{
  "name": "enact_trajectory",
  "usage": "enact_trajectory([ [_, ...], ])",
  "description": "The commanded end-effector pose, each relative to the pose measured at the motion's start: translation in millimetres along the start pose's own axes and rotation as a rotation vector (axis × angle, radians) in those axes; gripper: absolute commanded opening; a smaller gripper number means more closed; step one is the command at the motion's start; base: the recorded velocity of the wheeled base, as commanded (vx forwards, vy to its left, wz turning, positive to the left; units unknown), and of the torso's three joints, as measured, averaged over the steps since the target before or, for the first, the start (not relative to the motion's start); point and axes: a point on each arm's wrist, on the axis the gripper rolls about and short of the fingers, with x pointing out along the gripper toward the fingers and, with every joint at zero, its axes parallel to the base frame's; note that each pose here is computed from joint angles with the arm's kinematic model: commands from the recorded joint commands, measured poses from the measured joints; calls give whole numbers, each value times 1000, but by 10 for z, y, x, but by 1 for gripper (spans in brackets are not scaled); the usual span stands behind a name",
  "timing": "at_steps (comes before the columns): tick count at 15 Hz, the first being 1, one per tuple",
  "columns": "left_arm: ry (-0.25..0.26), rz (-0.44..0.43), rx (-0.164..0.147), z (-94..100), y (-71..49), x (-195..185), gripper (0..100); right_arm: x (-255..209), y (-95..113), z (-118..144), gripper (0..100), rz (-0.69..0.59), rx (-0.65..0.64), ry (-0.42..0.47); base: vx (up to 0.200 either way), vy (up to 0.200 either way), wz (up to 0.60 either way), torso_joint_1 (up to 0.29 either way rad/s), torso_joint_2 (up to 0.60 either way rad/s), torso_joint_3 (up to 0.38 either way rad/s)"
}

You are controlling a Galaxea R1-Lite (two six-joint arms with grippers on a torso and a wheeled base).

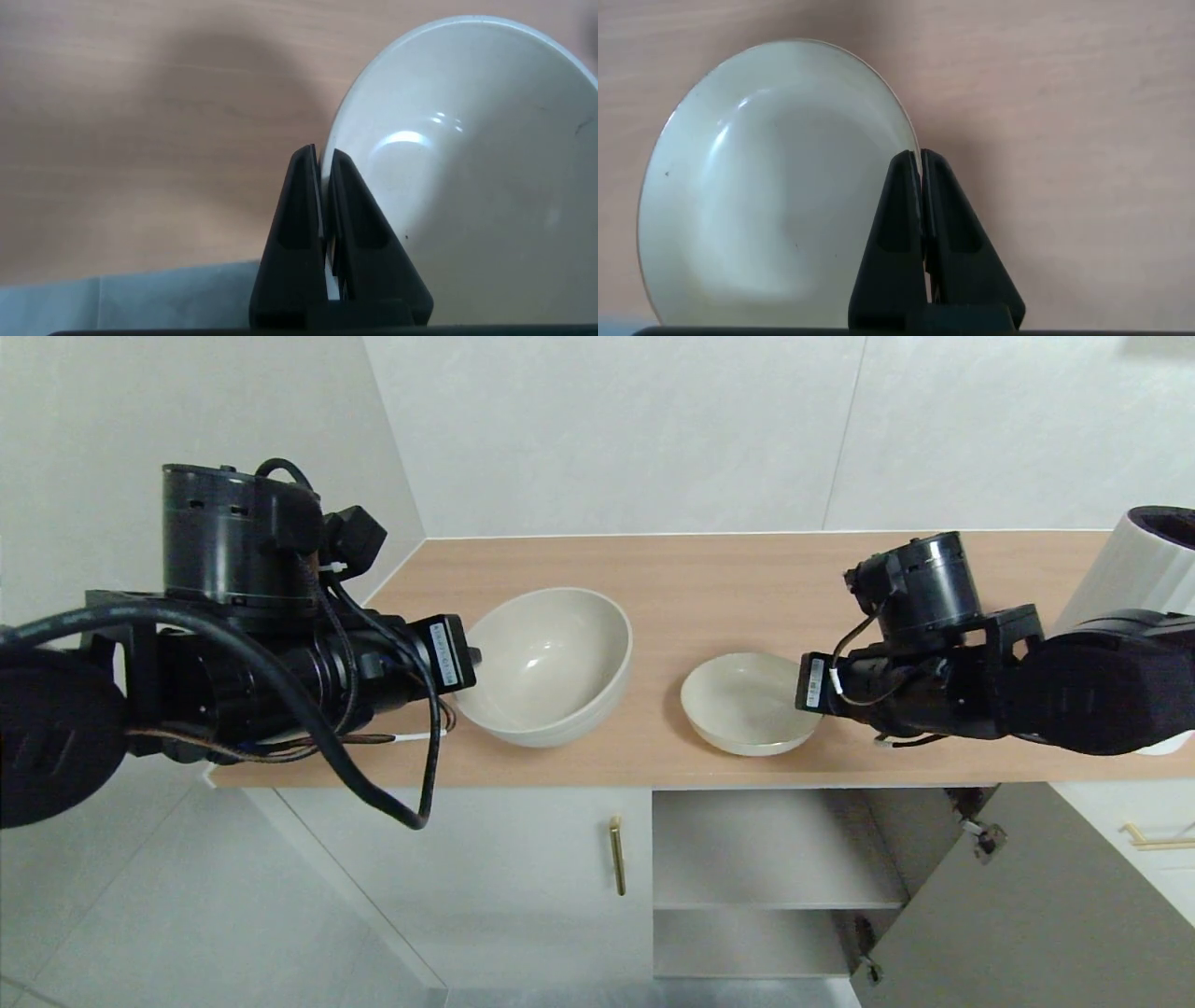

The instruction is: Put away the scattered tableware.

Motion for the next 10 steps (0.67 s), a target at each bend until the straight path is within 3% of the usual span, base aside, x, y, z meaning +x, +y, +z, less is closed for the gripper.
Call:
enact_trajectory([
  [1,-7,-14,3,-33,8,-166,0,-353,-55,139,0,72,39,2,0,0,0,0,0,0],
  [6,28,-8,19,-232,89,-382,0,-884,-323,-36,0,83,-35,36,0,0,0,0,0,0],
  [10,9,-28,20,-232,77,-514,0,-1036,-435,-283,0,89,-59,89,0,0,0,0,0,0],
])
